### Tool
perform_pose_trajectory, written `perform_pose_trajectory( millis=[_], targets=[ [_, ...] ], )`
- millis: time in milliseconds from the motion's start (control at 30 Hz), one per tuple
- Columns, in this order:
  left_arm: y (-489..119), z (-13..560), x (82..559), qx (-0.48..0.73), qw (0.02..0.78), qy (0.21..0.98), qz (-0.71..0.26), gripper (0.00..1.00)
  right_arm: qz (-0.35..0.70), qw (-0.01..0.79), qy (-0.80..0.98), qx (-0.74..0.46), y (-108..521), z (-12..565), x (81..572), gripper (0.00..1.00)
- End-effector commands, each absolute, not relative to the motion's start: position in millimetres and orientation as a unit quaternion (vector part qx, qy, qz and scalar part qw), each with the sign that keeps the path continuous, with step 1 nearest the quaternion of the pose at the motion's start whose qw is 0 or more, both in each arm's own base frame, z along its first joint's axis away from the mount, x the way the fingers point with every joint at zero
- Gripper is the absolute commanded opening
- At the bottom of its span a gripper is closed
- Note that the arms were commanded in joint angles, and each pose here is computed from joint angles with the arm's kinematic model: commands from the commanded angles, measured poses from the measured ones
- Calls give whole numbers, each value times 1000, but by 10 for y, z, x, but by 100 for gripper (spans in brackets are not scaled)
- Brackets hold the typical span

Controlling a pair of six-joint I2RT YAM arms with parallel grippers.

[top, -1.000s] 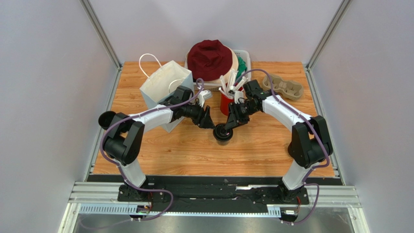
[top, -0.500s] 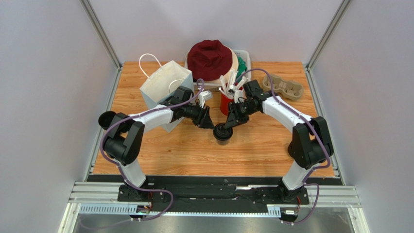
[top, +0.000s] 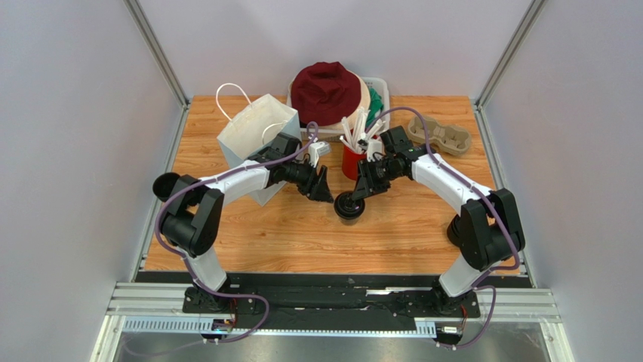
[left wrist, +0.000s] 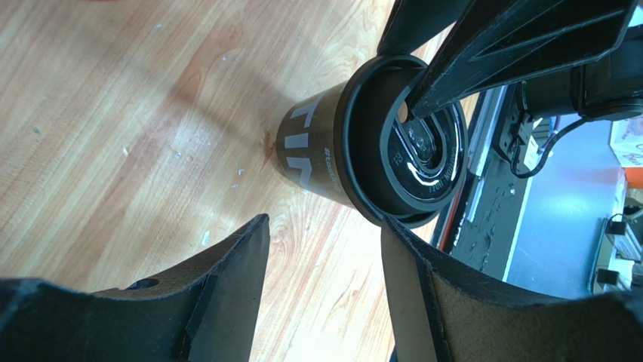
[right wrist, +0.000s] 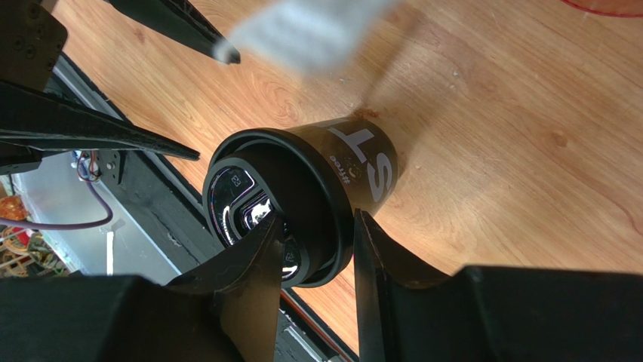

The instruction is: Pack the takeout coffee

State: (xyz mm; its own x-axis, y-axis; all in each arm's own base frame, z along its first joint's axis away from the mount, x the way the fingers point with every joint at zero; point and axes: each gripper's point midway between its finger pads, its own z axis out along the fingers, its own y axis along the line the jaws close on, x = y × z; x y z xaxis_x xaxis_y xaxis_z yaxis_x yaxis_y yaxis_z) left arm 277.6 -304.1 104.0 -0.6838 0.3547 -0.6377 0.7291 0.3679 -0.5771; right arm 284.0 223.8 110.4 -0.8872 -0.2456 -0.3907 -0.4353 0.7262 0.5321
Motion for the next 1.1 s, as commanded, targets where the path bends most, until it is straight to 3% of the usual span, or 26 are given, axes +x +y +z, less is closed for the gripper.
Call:
perform_pose_trajectory(
  millis=[0, 600, 1067],
  targets=[
    [-3102, 1353, 2824, 362, 242, 778, -452, 65, 238, 171, 936, -193, 1957, 913, 2926, 27],
    [-3279, 1228, 2308, 379, 195, 774, -468, 66, 239, 170, 935, -199, 1956, 846, 2924, 28],
    [-3266, 1198, 2337, 348, 183, 797, -459, 66, 247, 168, 933, -199, 1945, 805, 2911, 28]
  ],
)
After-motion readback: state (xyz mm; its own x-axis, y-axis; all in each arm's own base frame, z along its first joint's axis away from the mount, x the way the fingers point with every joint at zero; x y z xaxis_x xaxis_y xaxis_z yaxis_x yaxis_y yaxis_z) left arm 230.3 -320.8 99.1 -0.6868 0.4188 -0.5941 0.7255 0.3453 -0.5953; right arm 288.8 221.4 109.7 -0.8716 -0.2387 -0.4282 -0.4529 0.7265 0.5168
